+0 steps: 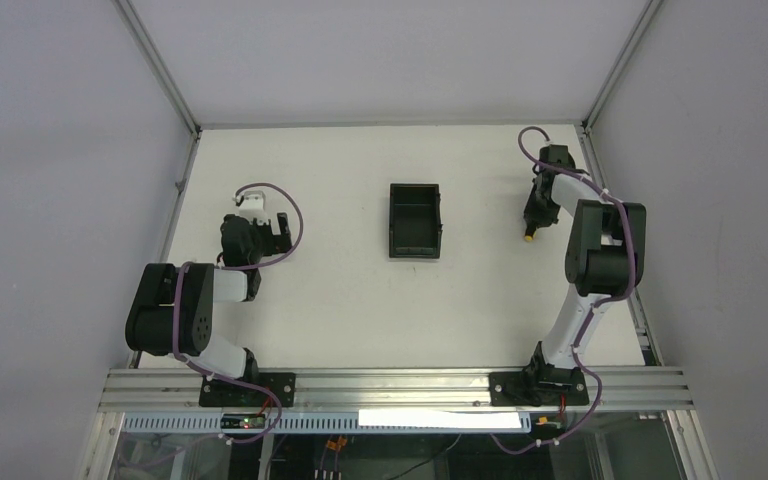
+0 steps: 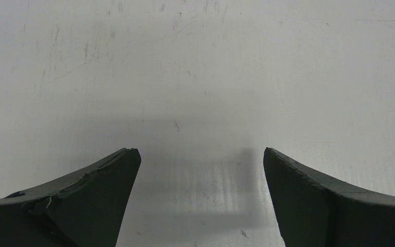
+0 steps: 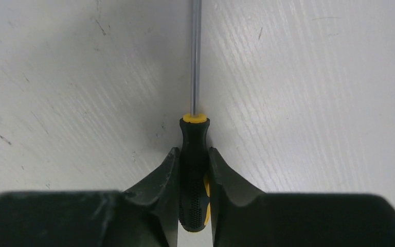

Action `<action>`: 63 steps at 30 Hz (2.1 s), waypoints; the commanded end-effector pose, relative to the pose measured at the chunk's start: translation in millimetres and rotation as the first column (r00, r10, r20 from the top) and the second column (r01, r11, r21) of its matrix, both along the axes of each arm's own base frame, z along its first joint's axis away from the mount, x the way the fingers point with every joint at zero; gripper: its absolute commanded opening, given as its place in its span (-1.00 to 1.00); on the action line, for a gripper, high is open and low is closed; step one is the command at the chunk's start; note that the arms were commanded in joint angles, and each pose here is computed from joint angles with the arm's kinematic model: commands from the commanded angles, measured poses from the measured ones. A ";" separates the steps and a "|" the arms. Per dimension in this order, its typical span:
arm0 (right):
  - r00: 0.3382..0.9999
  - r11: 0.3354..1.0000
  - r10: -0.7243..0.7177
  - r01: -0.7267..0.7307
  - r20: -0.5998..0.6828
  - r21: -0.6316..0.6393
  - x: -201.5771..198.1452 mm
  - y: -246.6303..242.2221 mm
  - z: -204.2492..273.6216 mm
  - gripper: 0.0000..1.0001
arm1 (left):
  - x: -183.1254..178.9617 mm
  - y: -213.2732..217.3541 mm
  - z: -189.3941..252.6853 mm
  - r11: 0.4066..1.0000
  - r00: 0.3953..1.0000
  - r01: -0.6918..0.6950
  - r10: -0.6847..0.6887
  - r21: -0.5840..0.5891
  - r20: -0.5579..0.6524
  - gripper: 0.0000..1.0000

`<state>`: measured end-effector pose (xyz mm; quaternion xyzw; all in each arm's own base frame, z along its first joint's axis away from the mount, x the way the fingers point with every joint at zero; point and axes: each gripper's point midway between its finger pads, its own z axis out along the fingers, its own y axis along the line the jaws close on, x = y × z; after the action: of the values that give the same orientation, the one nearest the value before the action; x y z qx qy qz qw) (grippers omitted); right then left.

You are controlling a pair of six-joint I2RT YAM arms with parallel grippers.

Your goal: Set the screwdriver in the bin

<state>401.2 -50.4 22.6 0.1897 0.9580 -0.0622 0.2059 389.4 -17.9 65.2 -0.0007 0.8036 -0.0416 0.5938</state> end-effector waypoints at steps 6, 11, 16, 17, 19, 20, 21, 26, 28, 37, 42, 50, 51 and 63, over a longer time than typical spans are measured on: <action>0.987 0.994 0.112 -0.110 0.119 -0.021 8.2 1.4 79.2 -0.95 | 3.3 -0.5 14.2 1.000 0.999 0.005 -0.005 -0.004 0.050 0.98; 0.955 0.978 0.195 -0.206 0.224 0.026 6.2 35.5 127.6 -0.97 | 3.3 -0.4 13.6 1.000 0.999 0.005 -0.004 -0.004 0.048 0.98; 0.872 0.914 0.395 -0.405 0.290 -0.029 -5.3 100.4 174.1 -0.97 | 3.3 -0.4 13.7 1.000 0.999 0.005 -0.004 -0.004 0.048 0.98; 0.845 0.891 0.444 -0.453 0.298 -0.041 -9.6 116.2 182.6 -0.97 | 3.3 -0.4 14.2 1.000 0.999 0.005 -0.004 -0.004 0.049 0.98; 0.793 0.842 0.529 -0.536 0.302 -0.064 -17.9 146.0 192.5 -0.96 | 3.4 -0.4 13.9 1.000 0.999 0.005 -0.004 -0.004 0.049 0.98; 0.755 0.806 0.579 -0.587 0.306 -0.076 -23.2 166.3 197.2 -0.96 | 3.2 -0.4 13.6 1.000 0.999 0.005 -0.004 -0.004 0.047 0.98; 0.734 0.784 0.608 -0.614 0.302 -0.089 -25.9 174.8 198.8 -0.95 | 3.3 -0.4 13.9 1.000 0.999 0.004 -0.004 -0.004 0.049 0.98; 0.577 0.623 0.771 -0.770 0.269 -0.136 -41.0 239.0 196.9 -0.91 | 3.2 -0.4 13.6 1.000 0.999 0.005 -0.005 -0.004 0.048 0.98; 0.543 0.588 0.798 -0.796 0.261 -0.146 -40.8 257.8 190.9 -0.90 | 3.2 -0.3 13.5 1.000 0.999 0.004 -0.004 -0.004 0.047 0.98; 0.467 0.509 0.850 -0.847 0.245 -0.152 -26.7 303.7 134.6 -0.89 | 3.2 -0.5 13.9 1.000 0.999 0.005 -0.005 -0.004 0.048 0.98; 0.473 0.517 0.848 -0.838 0.239 -0.175 -17.3 306.0 109.9 -0.83 | 3.2 -0.5 13.8 1.000 0.999 0.005 -0.005 -0.004 0.048 0.98; 0.469 0.506 0.855 -0.848 0.221 -0.156 -18.2 308.6 81.3 -0.38 | 3.2 -0.3 13.9 1.000 0.999 0.004 -0.004 -0.004 0.048 0.98; 0.476 0.513 0.851 -0.843 0.223 -0.159 -16.8 308.4 82.5 -0.28 | 3.2 -0.4 13.6 1.000 0.999 0.004 -0.004 -0.004 0.048 0.98; 0.522 0.593 0.788 -0.787 0.326 -0.172 -14.5 308.5 141.6 0.01 | 3.2 -0.4 13.5 1.000 0.999 0.005 -0.004 -0.004 0.047 0.98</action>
<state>374.5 249.2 96.5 -0.2977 0.9000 0.0540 0.3139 389.4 -17.9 65.2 -0.0005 0.8036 -0.0415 0.5938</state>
